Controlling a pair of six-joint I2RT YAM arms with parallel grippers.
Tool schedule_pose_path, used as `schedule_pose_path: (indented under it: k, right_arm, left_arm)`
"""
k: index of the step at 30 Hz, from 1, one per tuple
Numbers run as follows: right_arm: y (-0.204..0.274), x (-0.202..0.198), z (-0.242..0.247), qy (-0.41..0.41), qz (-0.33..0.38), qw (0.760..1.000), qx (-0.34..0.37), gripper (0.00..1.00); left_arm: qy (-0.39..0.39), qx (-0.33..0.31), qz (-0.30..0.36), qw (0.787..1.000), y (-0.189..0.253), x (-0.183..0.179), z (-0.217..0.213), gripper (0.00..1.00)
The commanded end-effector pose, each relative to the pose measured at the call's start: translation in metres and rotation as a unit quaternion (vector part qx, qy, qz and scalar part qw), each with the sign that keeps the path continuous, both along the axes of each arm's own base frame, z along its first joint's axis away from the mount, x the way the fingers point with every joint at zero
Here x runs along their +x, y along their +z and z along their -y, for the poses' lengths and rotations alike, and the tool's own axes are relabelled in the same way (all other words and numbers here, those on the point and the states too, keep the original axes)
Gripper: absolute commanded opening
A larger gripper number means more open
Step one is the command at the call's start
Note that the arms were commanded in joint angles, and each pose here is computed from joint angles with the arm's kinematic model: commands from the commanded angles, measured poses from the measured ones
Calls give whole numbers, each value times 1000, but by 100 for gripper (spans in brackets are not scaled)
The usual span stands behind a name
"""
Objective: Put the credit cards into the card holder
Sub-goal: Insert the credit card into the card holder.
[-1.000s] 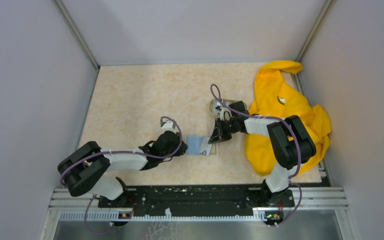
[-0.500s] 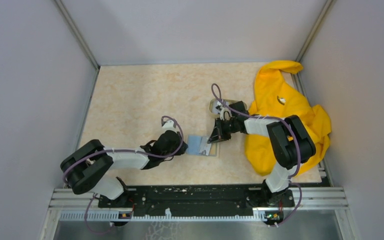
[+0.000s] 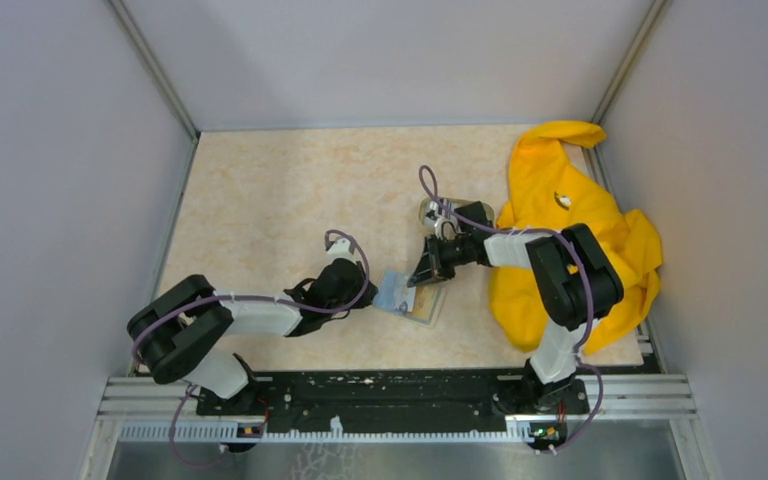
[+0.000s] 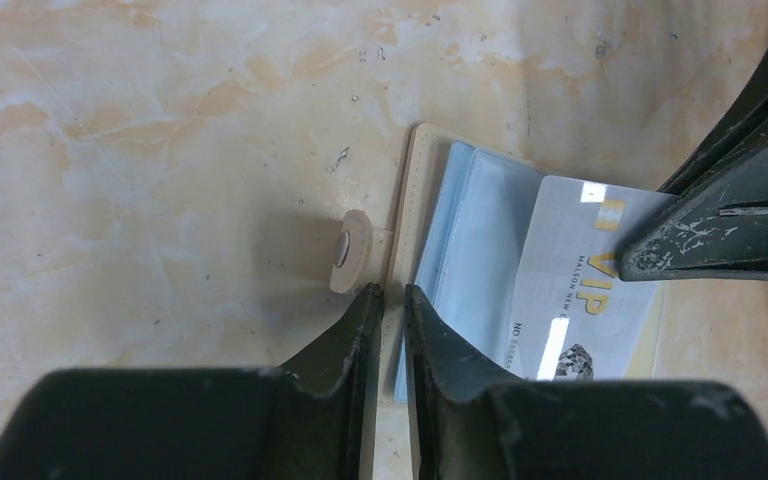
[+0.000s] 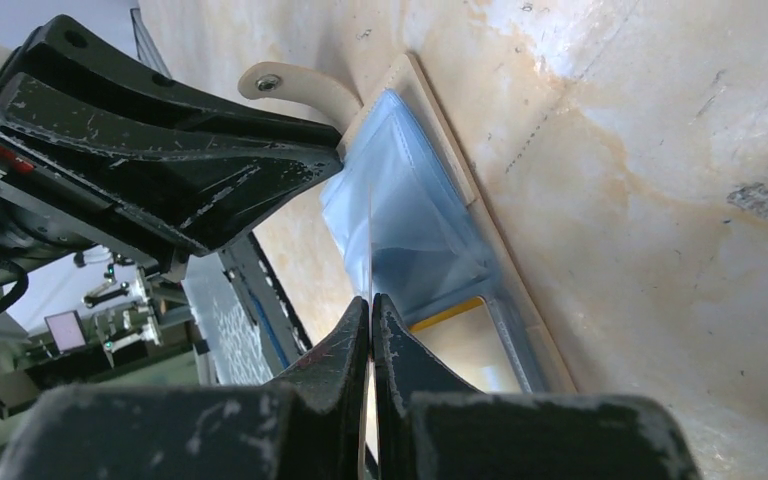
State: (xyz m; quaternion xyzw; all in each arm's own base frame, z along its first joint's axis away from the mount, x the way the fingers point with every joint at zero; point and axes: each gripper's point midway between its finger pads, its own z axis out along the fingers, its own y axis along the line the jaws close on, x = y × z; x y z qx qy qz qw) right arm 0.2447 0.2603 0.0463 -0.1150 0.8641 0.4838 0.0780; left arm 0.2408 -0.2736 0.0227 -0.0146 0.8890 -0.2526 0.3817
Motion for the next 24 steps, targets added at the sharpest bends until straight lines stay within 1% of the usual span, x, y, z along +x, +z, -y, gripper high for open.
schedule_pose_path:
  k: [1,7,12,16,20,24]
  right_arm:
    - [25,23,5,-10,66,998,3,0]
    - [24,34,28,-60,94,993,-45,0]
    - [21,30,32,-81,84,992,-51,0]
    - [14,23,44,-111,102,986,-72,0]
    - [17,24,51,-162,124,977,-67,0]
    - [13,19,47,-177,101,978,-45,0]
  left_arm:
    - [-7,64,-62,996,-39,-28,-26,20]
    - [12,61,-60,996,-38,-27,-32,15]
    - [17,47,-65,997,-38,-30,-32,13]
    - [16,35,-67,997,-39,-34,-33,13]
    - [6,25,-68,997,-38,-36,-29,12]
    - [-5,18,-72,997,-38,-37,-23,12]
